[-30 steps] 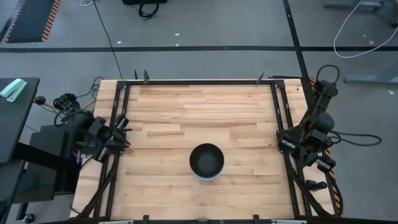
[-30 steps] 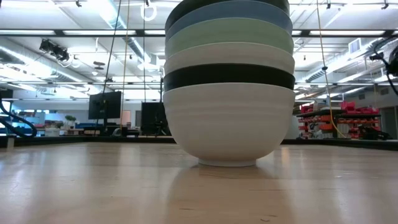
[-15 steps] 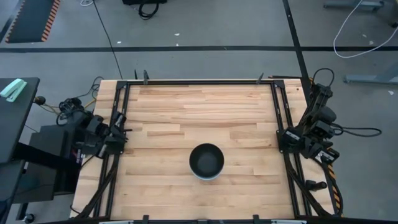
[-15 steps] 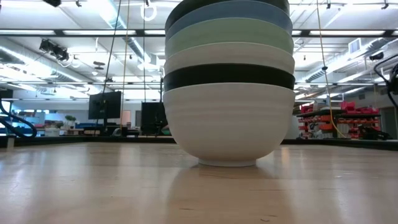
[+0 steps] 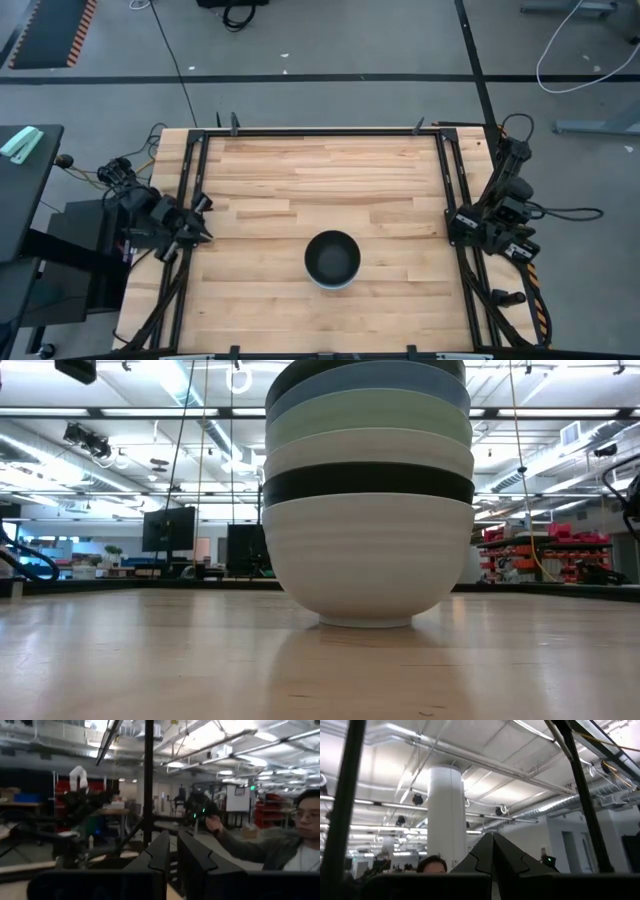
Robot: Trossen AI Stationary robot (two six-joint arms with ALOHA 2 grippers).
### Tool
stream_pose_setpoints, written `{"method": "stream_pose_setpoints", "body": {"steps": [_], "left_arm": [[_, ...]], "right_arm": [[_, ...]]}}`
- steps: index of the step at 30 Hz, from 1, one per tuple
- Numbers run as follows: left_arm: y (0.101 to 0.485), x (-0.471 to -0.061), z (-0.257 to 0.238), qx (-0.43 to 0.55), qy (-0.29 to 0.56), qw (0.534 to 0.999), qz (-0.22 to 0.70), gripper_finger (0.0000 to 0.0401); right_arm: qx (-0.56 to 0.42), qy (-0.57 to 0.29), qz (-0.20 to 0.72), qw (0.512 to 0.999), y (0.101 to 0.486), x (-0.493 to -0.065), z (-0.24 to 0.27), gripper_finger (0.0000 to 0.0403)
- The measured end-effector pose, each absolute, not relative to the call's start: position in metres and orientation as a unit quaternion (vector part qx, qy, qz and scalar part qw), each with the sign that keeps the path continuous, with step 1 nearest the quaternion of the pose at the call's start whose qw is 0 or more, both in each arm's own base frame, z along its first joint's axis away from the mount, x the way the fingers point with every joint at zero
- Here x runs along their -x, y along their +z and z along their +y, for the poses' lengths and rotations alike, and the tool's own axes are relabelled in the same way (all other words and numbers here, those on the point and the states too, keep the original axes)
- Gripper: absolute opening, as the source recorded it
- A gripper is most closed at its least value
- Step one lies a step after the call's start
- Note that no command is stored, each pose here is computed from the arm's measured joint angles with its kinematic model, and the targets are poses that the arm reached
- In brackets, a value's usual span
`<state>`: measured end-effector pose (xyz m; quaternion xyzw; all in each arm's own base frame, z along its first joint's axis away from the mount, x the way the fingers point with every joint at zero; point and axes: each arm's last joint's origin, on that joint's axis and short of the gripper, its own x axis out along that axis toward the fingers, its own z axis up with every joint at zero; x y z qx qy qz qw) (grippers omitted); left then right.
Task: Nest bowls inside each other
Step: Return to Home Position
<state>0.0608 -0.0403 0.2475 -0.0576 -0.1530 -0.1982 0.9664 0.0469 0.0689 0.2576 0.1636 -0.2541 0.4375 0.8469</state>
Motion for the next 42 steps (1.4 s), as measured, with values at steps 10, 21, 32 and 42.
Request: {"method": "stream_pose_setpoints", "body": {"steps": [10,21,32,42], "left_arm": [[0.233,-0.065,-0.046,0.062,-0.227,0.958,-0.164,0.0035],[0.232,-0.064,-0.049,0.067,-0.271,0.946,-0.165,0.0039],[0.212,-0.070,-0.053,0.073,-0.274,0.947,-0.148,0.0039],[0.212,-0.070,-0.053,0.072,-0.274,0.948,-0.147,0.0037]], "right_arm": [[-0.191,0.481,-0.295,0.803,0.243,-0.043,0.069,0.0018],[-0.192,0.487,-0.286,0.803,0.242,-0.044,0.070,0.0018],[-0.181,0.487,-0.268,0.811,0.236,-0.045,0.072,0.0018],[-0.179,0.486,-0.267,0.813,0.227,-0.046,0.073,0.0018]]}}
